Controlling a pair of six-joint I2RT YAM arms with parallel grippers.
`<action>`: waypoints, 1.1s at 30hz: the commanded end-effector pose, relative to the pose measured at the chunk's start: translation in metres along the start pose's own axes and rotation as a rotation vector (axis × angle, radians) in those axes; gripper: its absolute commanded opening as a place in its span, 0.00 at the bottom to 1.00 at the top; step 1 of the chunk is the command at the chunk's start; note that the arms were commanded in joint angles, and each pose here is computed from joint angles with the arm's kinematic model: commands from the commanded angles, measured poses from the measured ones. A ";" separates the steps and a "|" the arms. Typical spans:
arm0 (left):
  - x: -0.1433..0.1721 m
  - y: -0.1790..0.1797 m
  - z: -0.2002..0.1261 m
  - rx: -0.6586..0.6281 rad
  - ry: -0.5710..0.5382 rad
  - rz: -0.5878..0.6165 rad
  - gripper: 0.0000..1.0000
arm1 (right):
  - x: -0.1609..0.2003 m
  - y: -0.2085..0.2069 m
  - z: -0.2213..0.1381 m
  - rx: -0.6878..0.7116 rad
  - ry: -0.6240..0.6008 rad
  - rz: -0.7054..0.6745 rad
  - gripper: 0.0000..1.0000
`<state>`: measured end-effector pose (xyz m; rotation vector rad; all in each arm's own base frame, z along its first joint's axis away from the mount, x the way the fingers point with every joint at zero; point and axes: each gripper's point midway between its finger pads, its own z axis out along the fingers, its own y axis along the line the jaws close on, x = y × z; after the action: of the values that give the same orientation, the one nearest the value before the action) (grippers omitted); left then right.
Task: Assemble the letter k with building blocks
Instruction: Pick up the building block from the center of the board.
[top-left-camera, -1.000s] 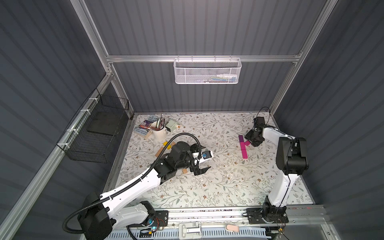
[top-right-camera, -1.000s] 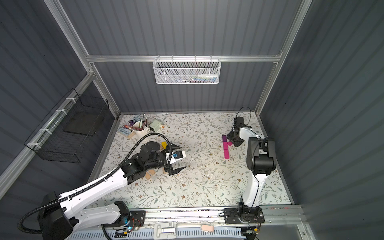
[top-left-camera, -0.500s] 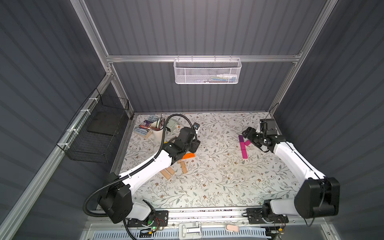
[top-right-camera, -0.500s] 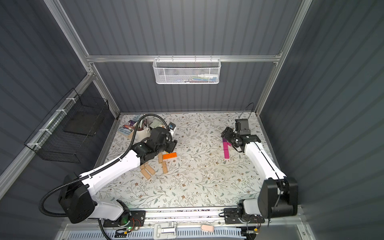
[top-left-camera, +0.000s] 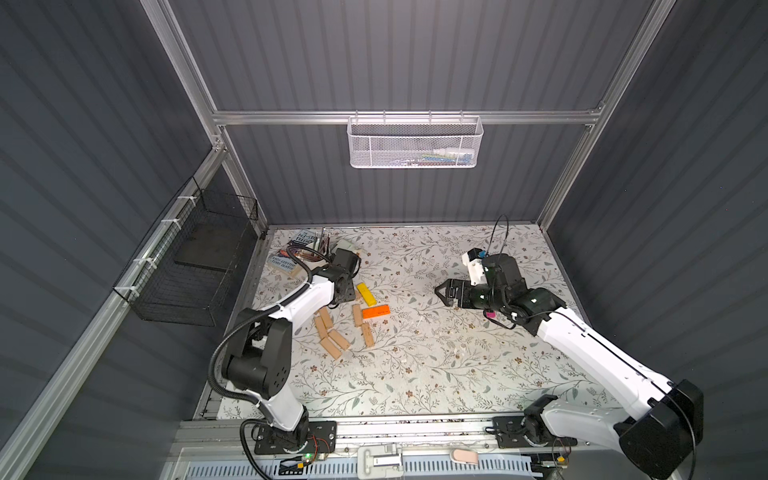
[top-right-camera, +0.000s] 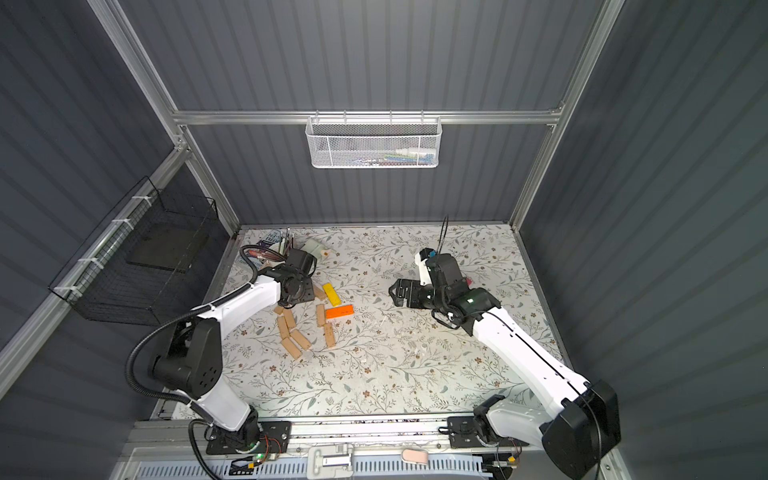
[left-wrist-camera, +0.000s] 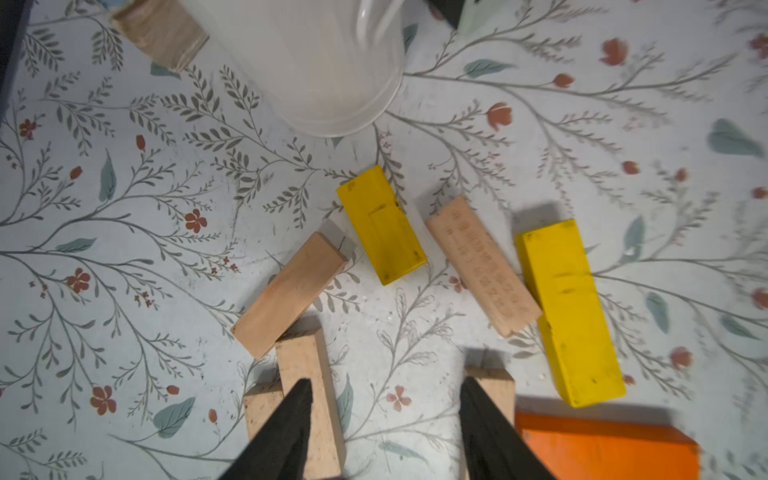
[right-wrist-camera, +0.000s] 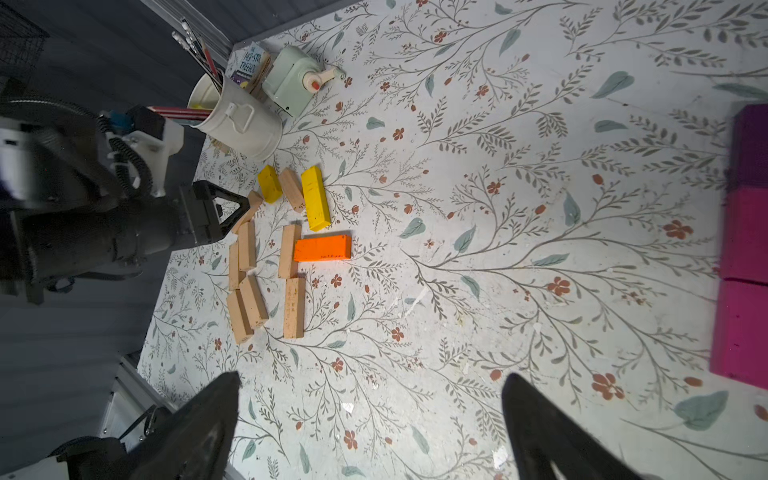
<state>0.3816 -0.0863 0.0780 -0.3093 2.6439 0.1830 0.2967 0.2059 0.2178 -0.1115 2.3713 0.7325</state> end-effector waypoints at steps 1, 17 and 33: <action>-0.012 0.011 0.011 -0.061 -0.001 -0.076 0.56 | -0.009 0.003 -0.009 0.013 -0.030 -0.043 0.99; -0.023 -0.003 0.053 -0.009 0.027 -0.091 0.51 | -0.019 -0.002 -0.018 0.052 -0.087 -0.049 0.99; -0.016 -0.008 0.073 0.005 0.051 -0.062 0.32 | -0.015 -0.007 -0.015 0.076 -0.074 -0.037 0.99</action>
<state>0.4296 -0.0781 0.0279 -0.4038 2.6551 0.1562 0.3038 0.1933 0.2296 -0.0986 2.3161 0.6403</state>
